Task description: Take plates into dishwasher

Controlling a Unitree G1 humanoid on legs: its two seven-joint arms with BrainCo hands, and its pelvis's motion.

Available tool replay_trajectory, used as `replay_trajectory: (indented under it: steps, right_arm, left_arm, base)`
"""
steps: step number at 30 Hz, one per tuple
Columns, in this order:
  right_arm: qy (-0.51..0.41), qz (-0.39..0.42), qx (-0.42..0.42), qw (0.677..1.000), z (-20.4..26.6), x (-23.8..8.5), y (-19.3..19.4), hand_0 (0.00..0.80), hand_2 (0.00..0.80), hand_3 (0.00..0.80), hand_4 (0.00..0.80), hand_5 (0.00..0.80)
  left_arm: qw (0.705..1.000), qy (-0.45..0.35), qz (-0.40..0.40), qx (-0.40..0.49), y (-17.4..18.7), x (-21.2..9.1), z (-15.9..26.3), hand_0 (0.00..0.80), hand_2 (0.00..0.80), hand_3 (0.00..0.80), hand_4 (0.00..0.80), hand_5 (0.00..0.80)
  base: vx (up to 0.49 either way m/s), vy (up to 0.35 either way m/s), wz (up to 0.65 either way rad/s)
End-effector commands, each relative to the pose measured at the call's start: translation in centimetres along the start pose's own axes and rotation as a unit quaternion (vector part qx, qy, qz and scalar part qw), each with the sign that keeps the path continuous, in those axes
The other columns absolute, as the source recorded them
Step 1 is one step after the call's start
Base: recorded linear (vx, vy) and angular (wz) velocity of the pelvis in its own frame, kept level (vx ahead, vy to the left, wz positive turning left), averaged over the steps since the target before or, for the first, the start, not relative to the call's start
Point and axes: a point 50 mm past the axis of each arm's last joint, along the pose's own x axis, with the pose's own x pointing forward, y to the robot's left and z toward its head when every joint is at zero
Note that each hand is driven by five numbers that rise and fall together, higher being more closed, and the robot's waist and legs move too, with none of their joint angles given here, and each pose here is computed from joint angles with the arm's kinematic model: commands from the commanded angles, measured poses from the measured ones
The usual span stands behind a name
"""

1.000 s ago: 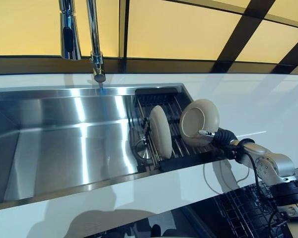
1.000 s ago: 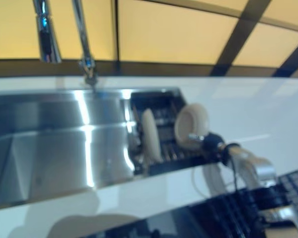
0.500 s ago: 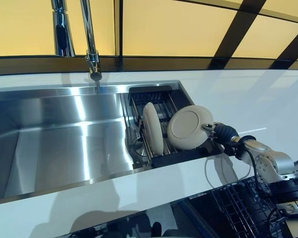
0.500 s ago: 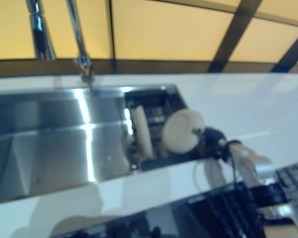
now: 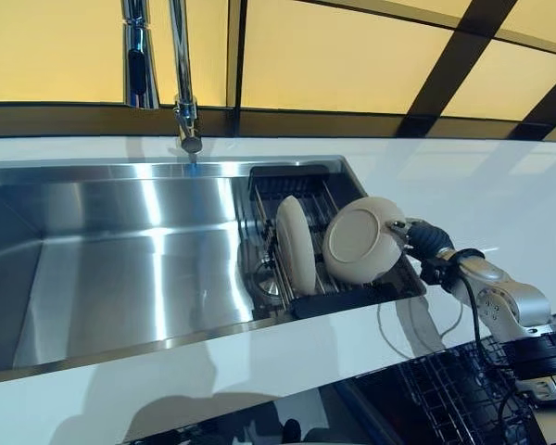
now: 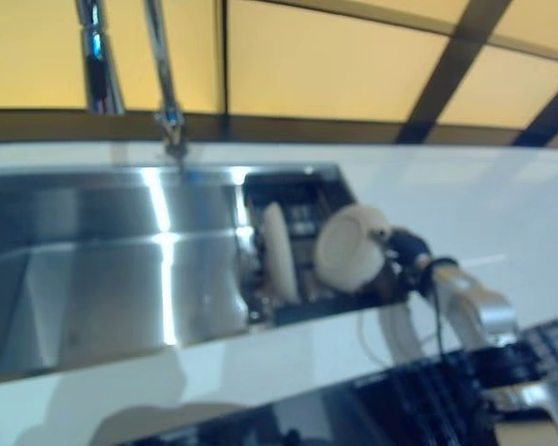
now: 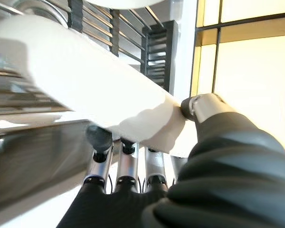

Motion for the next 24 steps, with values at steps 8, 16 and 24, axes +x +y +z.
replay_trajectory:
  steps: [8, 16, 24]
  right_arm:
    - [-0.232, -0.032, -0.031, 0.972, 10.1, -2.2, -0.1, 0.800, 0.800, 0.800, 0.800, 0.800]
    - [-0.286, -0.044, -0.023, 0.957, 11.8, -3.3, 0.0, 0.800, 0.800, 0.800, 0.800, 0.800]
    - [-0.338, -0.072, -0.008, 0.939, 13.6, -4.7, -0.6, 0.800, 0.800, 0.800, 0.800, 0.800]
  left_arm:
    - [0.998, -0.054, 0.037, 0.016, 2.2, 0.2, 3.5, 0.000, 0.000, 0.000, 0.000, 0.000]
    - [0.998, -0.053, 0.035, 0.022, 1.9, 0.2, 3.2, 0.000, 0.000, 0.000, 0.000, 0.000]
    - [0.998, -0.049, 0.035, 0.029, 2.0, 0.2, 2.7, 0.000, 0.000, 0.000, 0.000, 0.000]
  base:
    - [0.003, 0.000, -0.05]
    - [0.006, 0.004, 0.05]
    - [0.003, 0.000, 0.00]
